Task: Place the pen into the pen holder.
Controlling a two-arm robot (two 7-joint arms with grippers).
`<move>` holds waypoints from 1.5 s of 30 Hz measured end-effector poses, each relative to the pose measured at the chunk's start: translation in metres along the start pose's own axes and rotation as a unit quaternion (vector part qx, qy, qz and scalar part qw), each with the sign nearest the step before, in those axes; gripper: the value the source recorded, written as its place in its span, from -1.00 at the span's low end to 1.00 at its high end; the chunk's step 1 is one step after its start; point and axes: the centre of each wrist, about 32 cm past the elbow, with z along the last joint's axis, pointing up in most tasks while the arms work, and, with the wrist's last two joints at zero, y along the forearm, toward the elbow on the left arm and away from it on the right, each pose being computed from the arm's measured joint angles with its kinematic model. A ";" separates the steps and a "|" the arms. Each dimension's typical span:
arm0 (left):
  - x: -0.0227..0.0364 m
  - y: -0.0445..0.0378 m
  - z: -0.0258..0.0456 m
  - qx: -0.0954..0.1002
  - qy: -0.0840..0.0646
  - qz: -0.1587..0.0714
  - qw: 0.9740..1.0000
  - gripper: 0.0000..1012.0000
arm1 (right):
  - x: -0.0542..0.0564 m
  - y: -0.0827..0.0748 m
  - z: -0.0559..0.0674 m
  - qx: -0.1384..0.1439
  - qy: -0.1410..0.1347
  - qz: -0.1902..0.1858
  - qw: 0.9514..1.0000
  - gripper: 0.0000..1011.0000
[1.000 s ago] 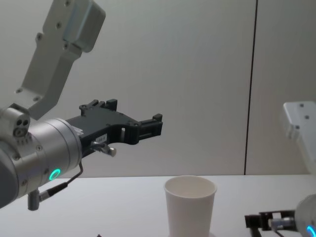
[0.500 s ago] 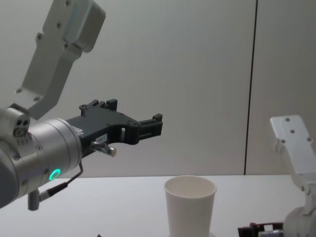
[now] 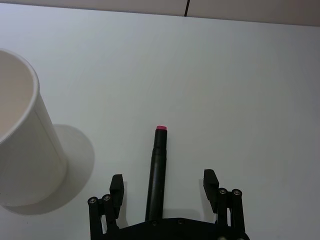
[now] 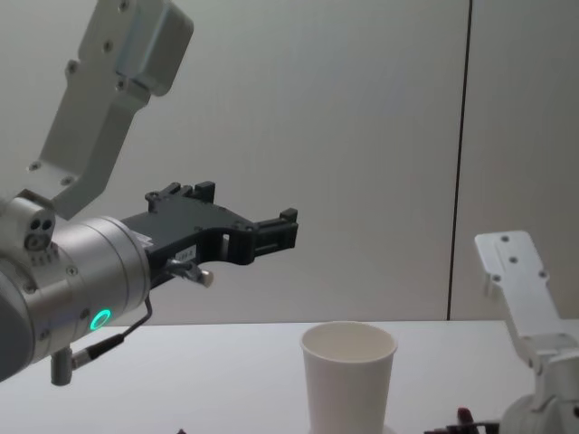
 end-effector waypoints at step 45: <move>0.0000 0.0000 0.0000 0.000 0.000 0.000 1.000 0.98 | -0.006 0.021 -0.014 0.004 0.006 0.016 1.000 -0.67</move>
